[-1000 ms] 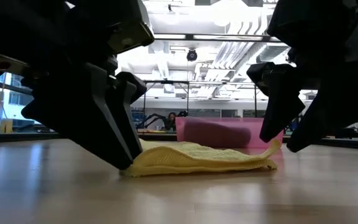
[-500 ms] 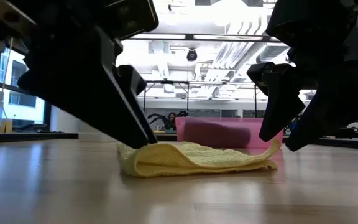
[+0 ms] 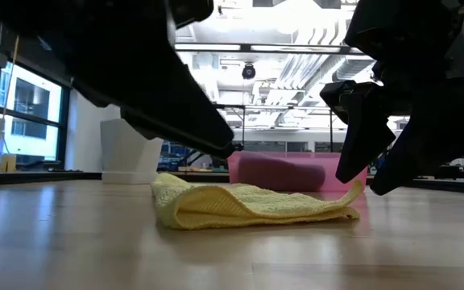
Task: Roll microfiber towels into tight, uniform cylinder then place into a basket
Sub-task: Roll the yellow microfiber cloth
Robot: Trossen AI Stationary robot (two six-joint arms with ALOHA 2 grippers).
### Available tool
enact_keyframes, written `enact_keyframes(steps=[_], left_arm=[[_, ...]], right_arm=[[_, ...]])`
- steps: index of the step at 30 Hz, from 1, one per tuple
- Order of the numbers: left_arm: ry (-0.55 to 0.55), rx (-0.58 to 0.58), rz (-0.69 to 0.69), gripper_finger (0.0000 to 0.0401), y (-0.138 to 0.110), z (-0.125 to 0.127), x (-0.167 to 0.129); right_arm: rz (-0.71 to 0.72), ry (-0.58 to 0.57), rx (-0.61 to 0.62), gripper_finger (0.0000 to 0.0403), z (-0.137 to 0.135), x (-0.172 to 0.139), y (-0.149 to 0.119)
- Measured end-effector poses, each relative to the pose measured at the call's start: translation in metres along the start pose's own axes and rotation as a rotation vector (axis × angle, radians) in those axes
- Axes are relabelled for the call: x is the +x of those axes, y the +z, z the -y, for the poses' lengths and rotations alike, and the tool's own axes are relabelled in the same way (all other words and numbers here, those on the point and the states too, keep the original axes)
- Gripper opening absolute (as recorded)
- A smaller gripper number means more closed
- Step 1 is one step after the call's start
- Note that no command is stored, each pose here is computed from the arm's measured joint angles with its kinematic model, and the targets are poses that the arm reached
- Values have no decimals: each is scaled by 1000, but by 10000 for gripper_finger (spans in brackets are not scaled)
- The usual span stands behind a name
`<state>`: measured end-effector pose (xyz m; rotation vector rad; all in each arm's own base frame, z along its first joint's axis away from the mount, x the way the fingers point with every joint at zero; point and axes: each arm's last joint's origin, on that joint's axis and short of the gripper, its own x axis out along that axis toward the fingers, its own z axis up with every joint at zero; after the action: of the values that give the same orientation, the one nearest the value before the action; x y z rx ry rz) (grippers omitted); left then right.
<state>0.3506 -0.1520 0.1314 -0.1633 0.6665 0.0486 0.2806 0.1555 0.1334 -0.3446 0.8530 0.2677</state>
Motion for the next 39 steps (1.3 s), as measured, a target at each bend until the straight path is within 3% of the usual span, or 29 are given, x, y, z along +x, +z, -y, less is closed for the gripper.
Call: enact_keyframes(steps=[3,6,12,17,25,32,39], left_arm=[[33,-67,22,148,1,-1,0],[19,-29,16,175,0,0,0],[-17,191,-115,237,-19,13,-7],[39,387,-130,247,-27,14,-9],[51,245,-161,248,-21,-3,-1],[-7,223,-182,248,-28,-5,12],[24,179,-175,242,-31,-5,15]], right_arm=[[0,0,0,152,0,0,0],[0,0,0,152,0,0,0],[0,0,0,152,0,0,0],[0,0,0,152,0,0,0],[0,0,1,152,0,0,0],[1,0,1,152,0,0,0],[2,-1,-16,152,0,0,0]])
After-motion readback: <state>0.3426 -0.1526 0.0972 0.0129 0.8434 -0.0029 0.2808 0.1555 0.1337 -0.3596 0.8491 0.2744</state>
